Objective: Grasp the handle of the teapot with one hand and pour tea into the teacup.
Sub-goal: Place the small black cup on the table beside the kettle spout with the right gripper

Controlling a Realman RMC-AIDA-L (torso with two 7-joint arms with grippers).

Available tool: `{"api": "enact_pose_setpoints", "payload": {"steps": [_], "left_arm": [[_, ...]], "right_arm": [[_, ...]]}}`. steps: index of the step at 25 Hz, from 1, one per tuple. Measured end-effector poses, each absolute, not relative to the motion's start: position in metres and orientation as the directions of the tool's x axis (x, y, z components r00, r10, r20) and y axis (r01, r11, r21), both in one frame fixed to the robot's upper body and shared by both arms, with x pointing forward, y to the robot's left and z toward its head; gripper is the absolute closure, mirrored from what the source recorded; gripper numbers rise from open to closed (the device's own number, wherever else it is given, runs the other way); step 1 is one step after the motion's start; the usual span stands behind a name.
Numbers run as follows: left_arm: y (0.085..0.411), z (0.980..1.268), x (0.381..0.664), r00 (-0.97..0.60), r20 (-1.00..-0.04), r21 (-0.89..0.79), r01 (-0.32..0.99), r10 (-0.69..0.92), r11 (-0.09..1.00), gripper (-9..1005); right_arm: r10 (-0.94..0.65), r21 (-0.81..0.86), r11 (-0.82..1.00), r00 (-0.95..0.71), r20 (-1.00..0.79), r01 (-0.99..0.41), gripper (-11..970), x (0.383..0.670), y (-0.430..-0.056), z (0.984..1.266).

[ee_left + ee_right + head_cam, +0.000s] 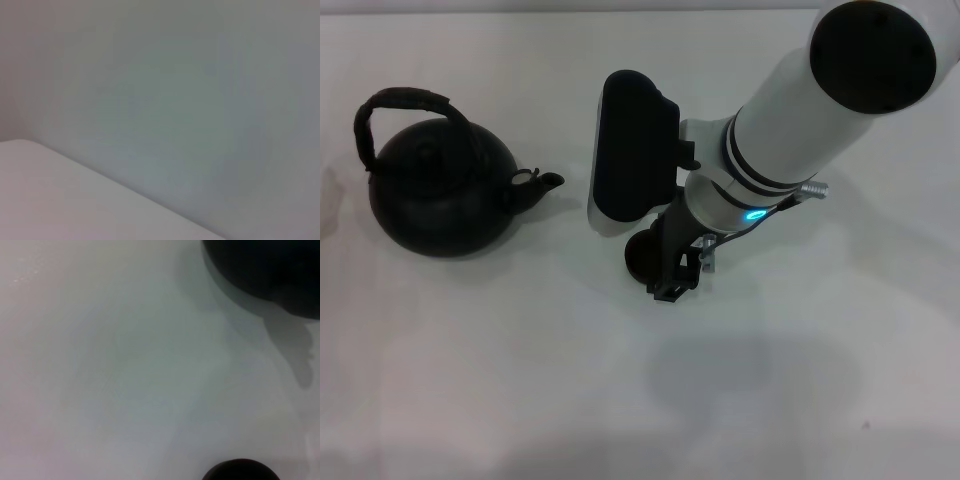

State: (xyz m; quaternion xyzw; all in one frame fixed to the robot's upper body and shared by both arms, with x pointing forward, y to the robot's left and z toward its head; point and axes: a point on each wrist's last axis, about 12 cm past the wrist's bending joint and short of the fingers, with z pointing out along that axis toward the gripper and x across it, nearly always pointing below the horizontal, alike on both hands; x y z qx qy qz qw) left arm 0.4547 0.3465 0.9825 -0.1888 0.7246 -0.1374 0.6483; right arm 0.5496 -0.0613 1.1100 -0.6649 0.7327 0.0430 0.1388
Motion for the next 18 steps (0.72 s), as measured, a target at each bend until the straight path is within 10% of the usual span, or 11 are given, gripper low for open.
{"api": "enact_pose_setpoints", "payload": {"steps": [18], "left_arm": [[0.3487, 0.9842, 0.4557, -0.077, -0.891, -0.441, -0.096, -0.448, 0.892, 223]], "right_arm": [[-0.964, -0.115, 0.108, -0.076, -0.253, -0.988, 115, 0.5489, -0.0606, 1.1107]]}}
